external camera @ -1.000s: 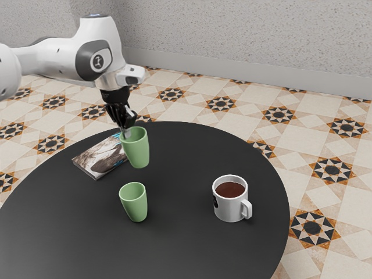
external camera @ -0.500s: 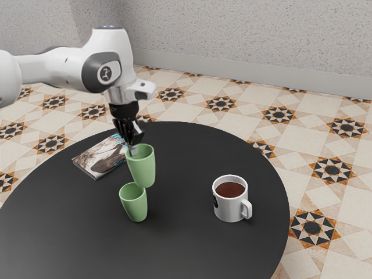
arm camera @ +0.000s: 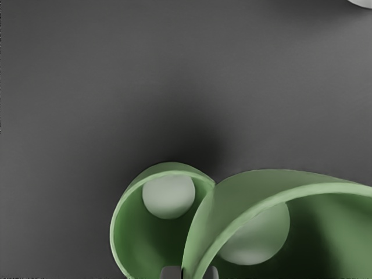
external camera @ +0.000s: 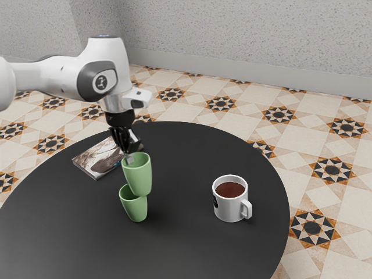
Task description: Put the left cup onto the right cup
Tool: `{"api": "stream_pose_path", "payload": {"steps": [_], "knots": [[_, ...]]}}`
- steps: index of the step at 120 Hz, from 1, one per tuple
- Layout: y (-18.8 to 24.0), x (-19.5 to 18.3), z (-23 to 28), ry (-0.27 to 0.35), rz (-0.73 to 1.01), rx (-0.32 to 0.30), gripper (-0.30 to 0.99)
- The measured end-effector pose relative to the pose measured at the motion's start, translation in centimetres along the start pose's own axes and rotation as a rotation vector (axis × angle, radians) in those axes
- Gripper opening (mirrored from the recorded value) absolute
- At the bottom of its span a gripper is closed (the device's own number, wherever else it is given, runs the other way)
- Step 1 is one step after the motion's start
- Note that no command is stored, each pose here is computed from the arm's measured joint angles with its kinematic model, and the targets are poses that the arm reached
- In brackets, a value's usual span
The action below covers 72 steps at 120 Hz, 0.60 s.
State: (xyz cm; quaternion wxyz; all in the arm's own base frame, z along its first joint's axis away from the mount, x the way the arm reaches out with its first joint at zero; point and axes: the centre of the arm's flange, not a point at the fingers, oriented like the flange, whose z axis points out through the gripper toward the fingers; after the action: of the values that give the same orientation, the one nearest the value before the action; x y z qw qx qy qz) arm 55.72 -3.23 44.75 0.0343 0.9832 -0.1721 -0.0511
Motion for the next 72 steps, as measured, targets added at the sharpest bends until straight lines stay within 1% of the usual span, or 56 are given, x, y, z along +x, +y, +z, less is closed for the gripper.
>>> {"api": "stream_pose_path", "payload": {"steps": [41,72], "knots": [[-2.5,-0.8,0.0,0.016,-0.050,0.002,-0.09],[-2.0,-0.8,0.7,0.009,-0.042,0.001,-0.09]]}}
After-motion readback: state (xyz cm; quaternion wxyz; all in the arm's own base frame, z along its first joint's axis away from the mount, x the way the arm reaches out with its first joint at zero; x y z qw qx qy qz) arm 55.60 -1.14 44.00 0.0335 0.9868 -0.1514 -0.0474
